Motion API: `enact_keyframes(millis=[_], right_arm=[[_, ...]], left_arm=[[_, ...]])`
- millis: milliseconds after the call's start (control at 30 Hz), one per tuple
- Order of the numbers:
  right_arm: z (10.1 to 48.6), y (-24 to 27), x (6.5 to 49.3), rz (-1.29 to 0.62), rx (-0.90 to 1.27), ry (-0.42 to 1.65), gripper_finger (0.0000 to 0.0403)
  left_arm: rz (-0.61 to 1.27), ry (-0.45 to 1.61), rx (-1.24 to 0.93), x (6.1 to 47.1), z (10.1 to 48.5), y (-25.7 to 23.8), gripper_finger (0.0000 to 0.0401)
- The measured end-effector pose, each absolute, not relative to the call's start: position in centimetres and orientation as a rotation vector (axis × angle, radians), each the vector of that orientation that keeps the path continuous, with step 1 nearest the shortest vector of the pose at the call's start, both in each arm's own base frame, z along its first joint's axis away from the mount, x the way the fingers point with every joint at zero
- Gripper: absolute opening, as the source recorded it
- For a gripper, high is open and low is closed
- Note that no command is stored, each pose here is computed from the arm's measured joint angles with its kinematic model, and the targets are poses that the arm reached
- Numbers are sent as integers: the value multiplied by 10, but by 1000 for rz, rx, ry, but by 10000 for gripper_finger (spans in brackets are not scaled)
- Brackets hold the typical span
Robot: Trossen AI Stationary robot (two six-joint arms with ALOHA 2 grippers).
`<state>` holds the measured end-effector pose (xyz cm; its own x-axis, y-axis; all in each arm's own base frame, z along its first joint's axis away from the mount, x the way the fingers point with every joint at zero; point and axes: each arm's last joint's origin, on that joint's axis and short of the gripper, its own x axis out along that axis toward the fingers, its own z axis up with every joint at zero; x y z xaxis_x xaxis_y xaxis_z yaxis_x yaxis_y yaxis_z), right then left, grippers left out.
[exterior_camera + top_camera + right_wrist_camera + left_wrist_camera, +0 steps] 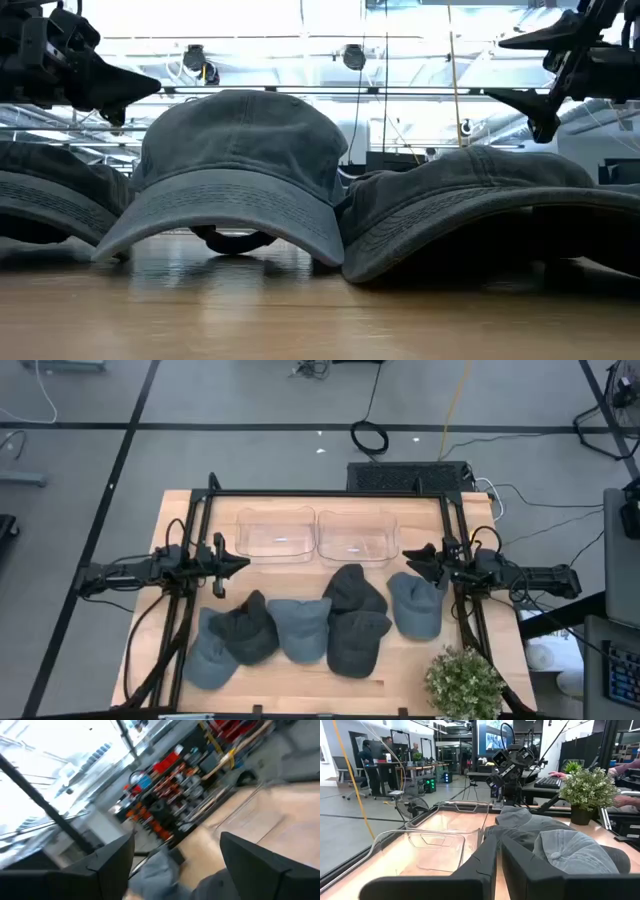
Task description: Pick & Place hat
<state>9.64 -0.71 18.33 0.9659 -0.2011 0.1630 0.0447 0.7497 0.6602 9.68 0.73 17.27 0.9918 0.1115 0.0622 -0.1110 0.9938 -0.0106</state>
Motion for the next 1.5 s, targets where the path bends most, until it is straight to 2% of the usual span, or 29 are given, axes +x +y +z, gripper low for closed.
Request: enact_keyframes(millis=[200, 567, 633, 767, 933, 1133, 1367, 1500], right_arm=[[182, -10, 96, -245, 642, -248, 281], [179, -11, 97, -314, 394, -164, 281], [175, -11, 99, -336, 372, -26, 281], [210, -12, 100, -421, 383, 188, 281], [240, -12, 115, -515, 309, 630, 281], [246, -8, 135, -455, 268, 1172, 281], [219, -6, 151, -358, 236, 1450, 281], [211, -5, 150, -425, 336, 1565, 281]], left_arm=[[112, -63, -7, 97, 173, 7, 31], [112, -63, -7, 97, 173, 7, 31], [112, -63, -7, 97, 173, 7, 31], [111, -63, -7, 97, 173, 7, 31], [111, -62, -7, 97, 173, 7, 31], [111, -62, -7, 97, 173, 7, 31], [112, -63, -7, 97, 173, 7, 31], [112, -62, -7, 97, 173, 7, 31]])
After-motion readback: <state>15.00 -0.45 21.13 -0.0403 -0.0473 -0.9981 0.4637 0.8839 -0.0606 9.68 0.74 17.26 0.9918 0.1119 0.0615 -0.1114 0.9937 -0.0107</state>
